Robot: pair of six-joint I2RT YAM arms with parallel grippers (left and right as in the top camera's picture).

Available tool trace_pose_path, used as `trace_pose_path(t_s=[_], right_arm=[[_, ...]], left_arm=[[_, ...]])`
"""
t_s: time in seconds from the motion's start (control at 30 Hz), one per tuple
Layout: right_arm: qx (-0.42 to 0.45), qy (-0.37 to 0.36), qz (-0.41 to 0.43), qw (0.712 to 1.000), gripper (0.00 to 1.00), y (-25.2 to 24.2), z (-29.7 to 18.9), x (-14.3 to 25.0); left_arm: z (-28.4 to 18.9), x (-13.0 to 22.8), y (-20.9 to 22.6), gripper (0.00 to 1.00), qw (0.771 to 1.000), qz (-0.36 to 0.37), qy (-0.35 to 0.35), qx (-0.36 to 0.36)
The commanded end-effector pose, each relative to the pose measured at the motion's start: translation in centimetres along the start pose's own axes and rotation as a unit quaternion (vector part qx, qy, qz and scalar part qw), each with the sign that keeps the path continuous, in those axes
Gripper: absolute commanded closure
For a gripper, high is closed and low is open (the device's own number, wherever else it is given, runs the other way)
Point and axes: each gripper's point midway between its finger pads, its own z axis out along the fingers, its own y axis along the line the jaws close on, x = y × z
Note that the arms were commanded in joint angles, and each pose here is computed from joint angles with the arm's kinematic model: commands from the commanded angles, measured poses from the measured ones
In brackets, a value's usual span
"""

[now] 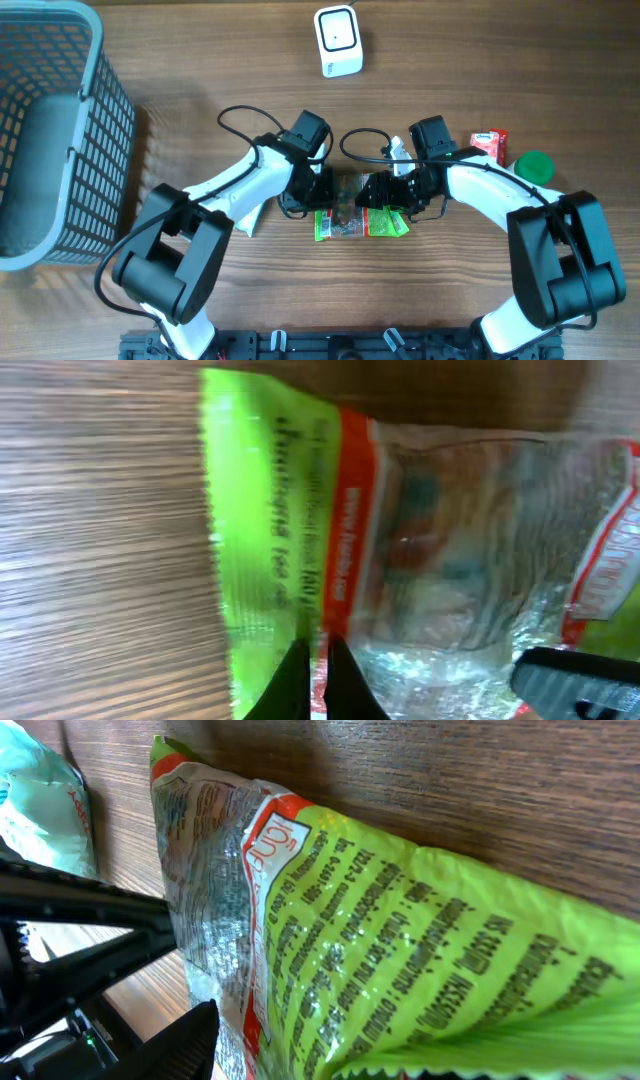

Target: Scan the item barcode

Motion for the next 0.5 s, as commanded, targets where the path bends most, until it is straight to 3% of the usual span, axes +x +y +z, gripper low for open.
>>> trace_pose_path(t_s=[0.0, 0.27, 0.47], right_arm=[[-0.003, 0.002, -0.011, 1.0, 0.36, 0.3, 0.0, 0.1], [0.001, 0.015, 0.0, 1.0, 0.36, 0.1, 0.0, 0.8], [0.001, 0.029, 0.013, 0.999, 0.37, 0.0, 0.0, 1.5]], left_arm=[[-0.2, -0.3, 0.8, 0.96, 0.999, 0.012, -0.011, -0.032], [4.1, 1.1, 1.0, 0.96, 0.998, 0.016, 0.025, -0.052], [4.3, 0.7, 0.8, 0.96, 0.999, 0.016, 0.018, -0.048]])
